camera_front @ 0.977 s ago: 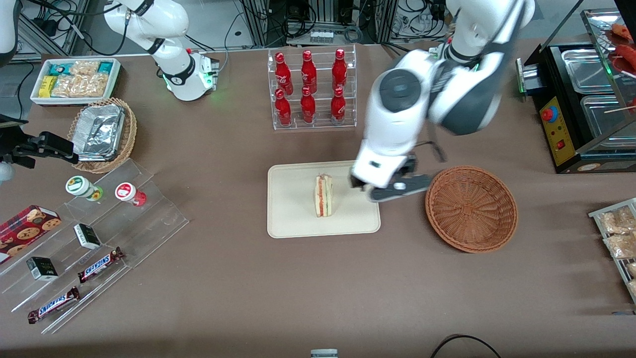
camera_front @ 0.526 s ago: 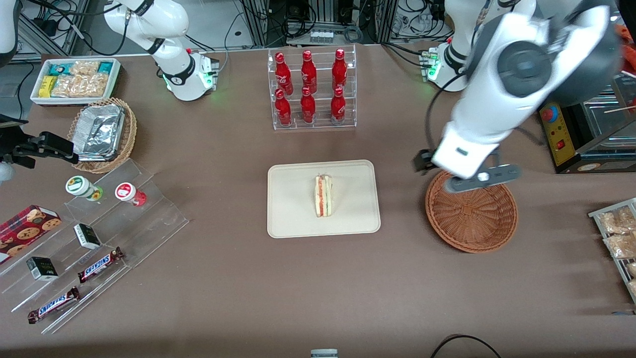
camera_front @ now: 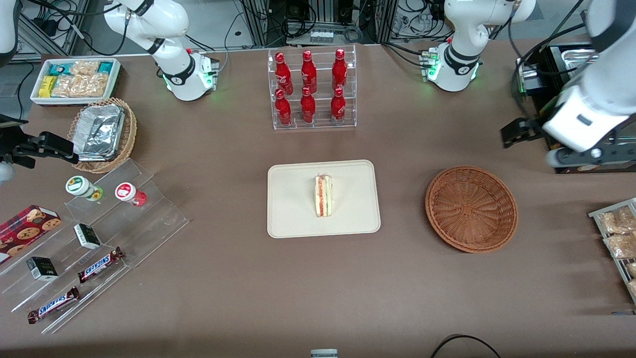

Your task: Place sandwich from basket to tray

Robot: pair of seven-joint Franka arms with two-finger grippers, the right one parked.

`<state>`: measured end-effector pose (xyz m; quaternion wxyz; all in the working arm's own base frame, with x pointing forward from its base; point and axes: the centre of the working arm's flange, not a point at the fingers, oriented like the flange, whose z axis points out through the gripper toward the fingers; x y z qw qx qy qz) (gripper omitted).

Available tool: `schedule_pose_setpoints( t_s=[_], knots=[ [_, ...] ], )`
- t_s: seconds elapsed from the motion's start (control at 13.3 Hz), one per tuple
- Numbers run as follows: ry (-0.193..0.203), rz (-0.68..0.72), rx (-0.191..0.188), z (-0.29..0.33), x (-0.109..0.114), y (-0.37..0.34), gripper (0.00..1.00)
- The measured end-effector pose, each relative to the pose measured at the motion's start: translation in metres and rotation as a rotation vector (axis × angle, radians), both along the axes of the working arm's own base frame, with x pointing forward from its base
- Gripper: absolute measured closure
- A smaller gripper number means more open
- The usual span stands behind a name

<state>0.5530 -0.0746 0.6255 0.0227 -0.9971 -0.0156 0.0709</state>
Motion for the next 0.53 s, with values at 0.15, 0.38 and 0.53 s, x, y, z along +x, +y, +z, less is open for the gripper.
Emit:
schedule_pose_setpoints(
  t_s=[0.15,0.38,0.53],
  knots=[
    [0.009,-0.013,-0.004,0.001,-0.005,0.018,0.0],
    [0.012,-0.037,-0.012,0.002,-0.009,0.036,0.0],
    [0.007,-0.035,-0.012,0.002,-0.008,0.038,0.0]
  ],
)
